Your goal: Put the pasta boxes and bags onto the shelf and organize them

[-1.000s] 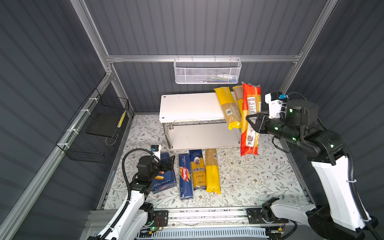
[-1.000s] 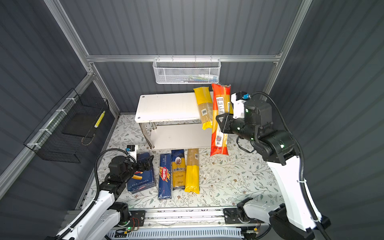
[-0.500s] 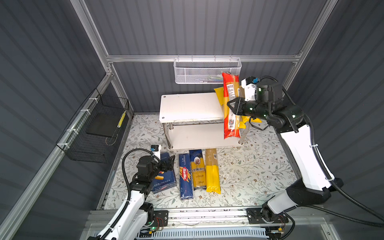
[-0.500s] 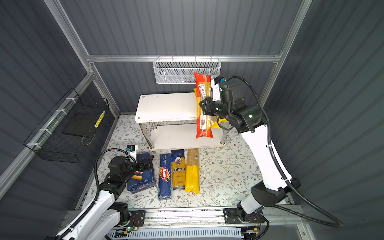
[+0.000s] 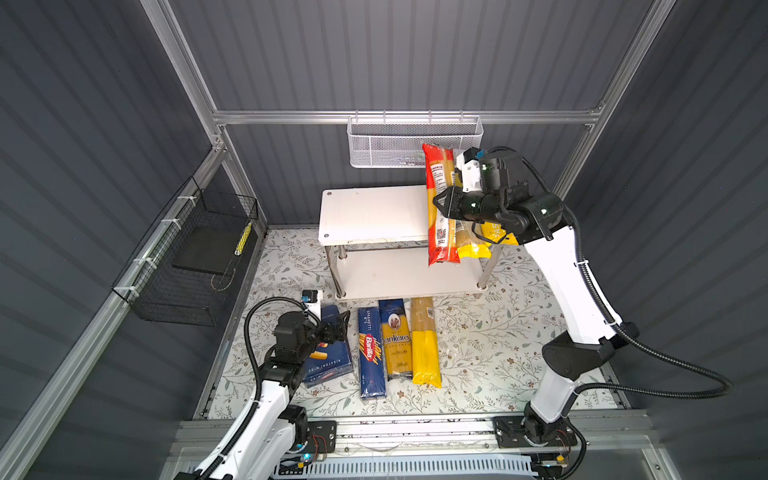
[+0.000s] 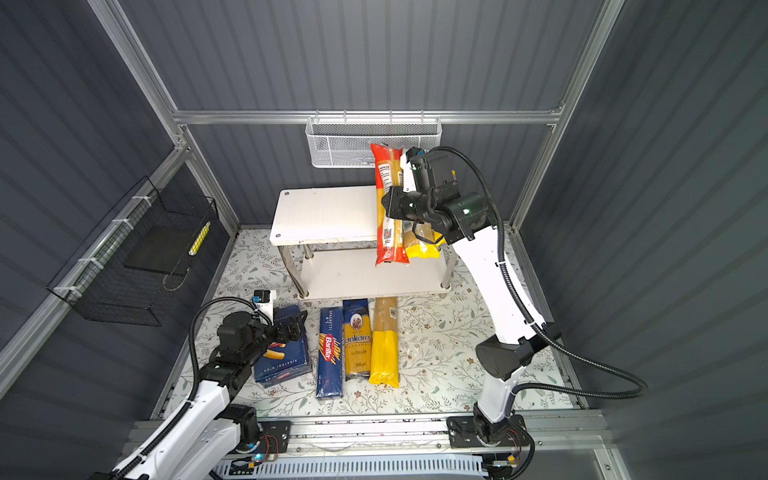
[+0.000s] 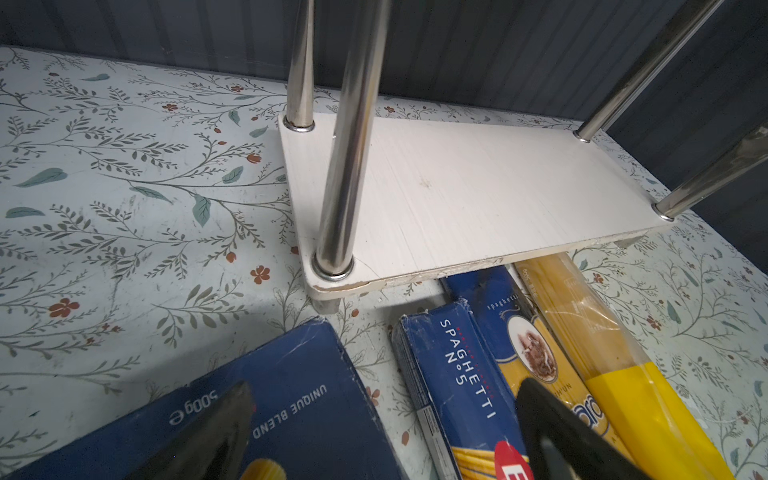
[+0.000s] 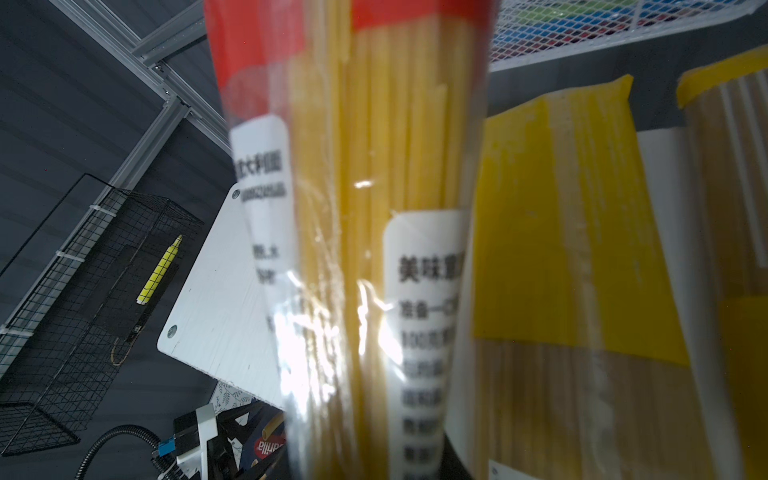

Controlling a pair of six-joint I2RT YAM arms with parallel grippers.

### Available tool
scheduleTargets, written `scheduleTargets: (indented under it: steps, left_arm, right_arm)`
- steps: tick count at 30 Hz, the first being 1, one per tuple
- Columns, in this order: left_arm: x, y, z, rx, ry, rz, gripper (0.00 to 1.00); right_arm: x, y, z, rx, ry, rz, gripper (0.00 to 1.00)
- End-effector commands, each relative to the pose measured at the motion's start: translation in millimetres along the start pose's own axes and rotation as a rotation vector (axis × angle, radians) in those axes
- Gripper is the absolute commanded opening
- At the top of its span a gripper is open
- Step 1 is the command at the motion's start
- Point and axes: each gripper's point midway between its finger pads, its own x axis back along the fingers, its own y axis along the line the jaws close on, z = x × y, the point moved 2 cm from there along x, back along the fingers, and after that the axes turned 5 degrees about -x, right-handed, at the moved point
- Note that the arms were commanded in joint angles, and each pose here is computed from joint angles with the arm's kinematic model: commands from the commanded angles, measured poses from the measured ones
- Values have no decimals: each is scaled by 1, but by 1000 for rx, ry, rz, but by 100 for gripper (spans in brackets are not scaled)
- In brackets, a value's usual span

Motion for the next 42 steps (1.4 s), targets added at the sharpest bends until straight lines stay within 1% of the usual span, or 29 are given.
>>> scheduleTargets:
  steps: [1,10,22,29,34,37,42]
  left_arm:
    - [0,-1,-7,-22,-23,6,100]
    - [1,-1,-7,-23,-23,6,100]
    - [1,-1,-7,-22,-26,7,99]
    - [3,-1,-7,-21,-31,5,100]
    - [3,-1,-7,-21,-32,3,100]
    - [4,-1,-8,-21,-36,0,99]
    - [4,0,-8,-19,-38,-5,100]
  right_arm:
    - [23,27,-41,23,-177,-97,5]
    - [-1,20,-39,18,-161,-64,5]
    - [-19,12,-36,3,-142,-30,5]
    - [-36,10,-30,-18,-118,-34,15]
    - [-42,7,-28,-27,-111,-26,17]
    - [-44,5,-28,-29,-116,-14,21]
    - [-44,1,-29,-33,-136,2,21]
